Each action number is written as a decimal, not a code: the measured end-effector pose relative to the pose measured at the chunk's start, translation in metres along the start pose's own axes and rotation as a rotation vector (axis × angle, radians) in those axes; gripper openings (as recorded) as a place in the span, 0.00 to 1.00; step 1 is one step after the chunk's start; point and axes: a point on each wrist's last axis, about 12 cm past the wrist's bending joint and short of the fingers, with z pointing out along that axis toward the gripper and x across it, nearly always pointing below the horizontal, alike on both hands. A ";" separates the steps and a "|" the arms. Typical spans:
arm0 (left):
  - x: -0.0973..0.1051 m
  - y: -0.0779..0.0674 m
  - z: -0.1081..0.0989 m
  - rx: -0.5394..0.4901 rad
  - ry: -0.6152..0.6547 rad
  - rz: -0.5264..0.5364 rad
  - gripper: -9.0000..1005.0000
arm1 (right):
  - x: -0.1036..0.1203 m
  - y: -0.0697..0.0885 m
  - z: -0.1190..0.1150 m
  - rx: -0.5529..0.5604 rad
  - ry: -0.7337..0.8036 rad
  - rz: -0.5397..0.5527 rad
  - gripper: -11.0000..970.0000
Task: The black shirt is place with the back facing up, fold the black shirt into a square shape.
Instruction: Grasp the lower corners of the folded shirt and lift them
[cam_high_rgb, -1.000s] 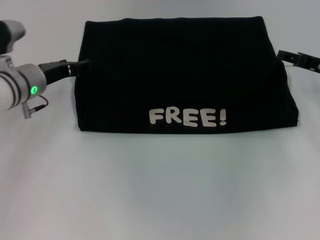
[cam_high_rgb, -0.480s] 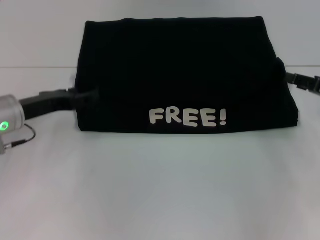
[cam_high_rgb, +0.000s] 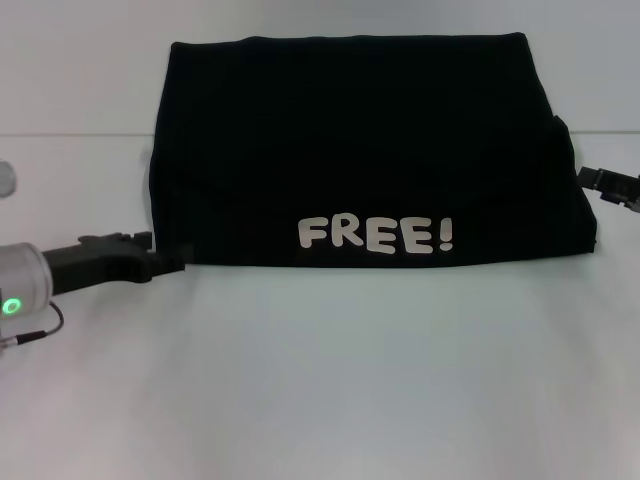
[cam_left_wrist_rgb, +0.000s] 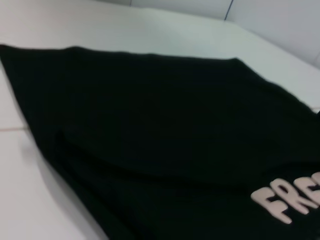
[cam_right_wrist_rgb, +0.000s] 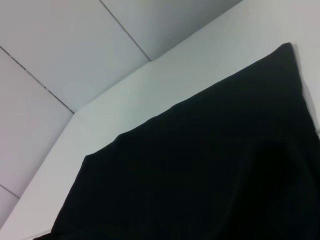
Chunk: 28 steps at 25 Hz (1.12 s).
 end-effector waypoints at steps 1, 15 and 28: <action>0.001 -0.001 0.003 -0.010 0.007 -0.001 0.75 | 0.000 0.000 0.000 0.000 -0.001 0.004 0.68; -0.002 -0.007 0.030 -0.088 0.026 -0.051 0.67 | 0.000 0.002 0.003 0.001 0.003 0.022 0.68; -0.003 -0.011 0.034 -0.071 0.045 -0.043 0.59 | 0.001 -0.003 -0.001 0.014 -0.001 0.026 0.67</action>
